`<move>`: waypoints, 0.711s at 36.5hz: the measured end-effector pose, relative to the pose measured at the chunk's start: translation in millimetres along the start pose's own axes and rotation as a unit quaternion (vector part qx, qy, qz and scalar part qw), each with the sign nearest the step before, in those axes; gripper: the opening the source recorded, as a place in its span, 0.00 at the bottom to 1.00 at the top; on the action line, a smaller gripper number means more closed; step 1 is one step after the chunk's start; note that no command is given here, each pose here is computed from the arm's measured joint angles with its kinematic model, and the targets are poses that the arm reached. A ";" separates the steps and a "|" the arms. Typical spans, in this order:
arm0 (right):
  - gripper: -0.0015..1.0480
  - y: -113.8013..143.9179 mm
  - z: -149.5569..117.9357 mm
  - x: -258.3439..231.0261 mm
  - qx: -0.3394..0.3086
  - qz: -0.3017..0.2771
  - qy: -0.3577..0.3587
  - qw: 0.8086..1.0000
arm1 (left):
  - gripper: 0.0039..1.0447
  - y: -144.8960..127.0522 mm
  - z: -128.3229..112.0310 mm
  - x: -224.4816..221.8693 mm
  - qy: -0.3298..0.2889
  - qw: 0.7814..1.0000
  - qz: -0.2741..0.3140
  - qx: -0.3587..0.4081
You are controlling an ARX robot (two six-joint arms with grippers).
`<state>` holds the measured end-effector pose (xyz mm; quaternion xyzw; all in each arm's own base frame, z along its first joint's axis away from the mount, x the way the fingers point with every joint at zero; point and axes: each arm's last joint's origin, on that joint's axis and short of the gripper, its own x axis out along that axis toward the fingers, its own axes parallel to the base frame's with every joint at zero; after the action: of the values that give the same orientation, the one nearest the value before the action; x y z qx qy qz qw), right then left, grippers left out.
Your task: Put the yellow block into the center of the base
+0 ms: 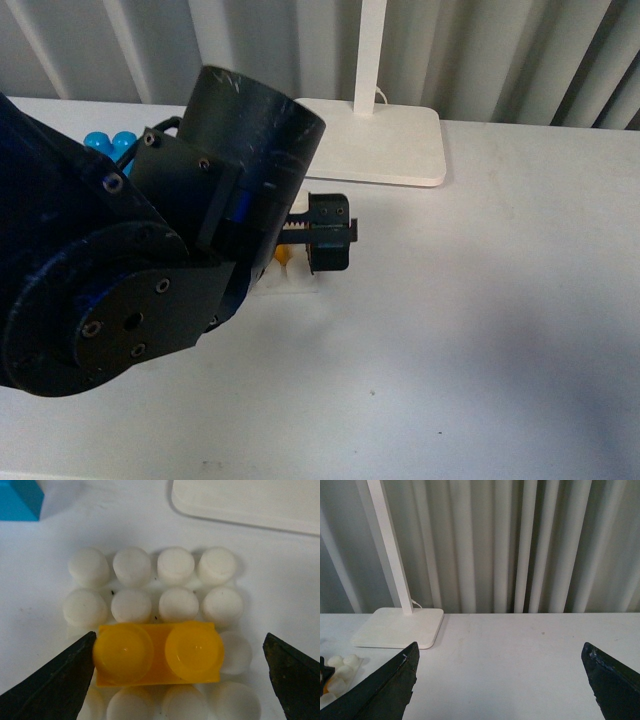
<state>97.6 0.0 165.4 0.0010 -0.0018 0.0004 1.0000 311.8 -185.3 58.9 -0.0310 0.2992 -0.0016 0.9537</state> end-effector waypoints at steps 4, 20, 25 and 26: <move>0.91 0.0 0.0 0.0 0.000 0.000 0.000 1.000 | 0.94 7.1 23.4 -14.5 -0.027 0.999 -0.012 -0.021; 0.91 0.0 -0.1 0.0 0.000 0.000 0.000 1.000 | 0.82 132.1 65.9 -133.4 -0.209 0.975 -0.023 -0.077; 0.91 0.0 0.0 0.0 0.000 0.000 0.000 1.000 | 0.56 147.3 55.7 -157.9 -0.297 0.955 -0.012 -0.003; 0.91 0.0 0.0 0.0 0.000 0.000 0.000 1.000 | 0.51 149.5 51.9 -160.5 -0.297 0.955 -0.011 0.005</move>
<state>97.6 0.0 165.4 0.0010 -0.0018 0.0004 1.0000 207.3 -29.6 183.9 -0.0283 0.0015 -0.0043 0.9996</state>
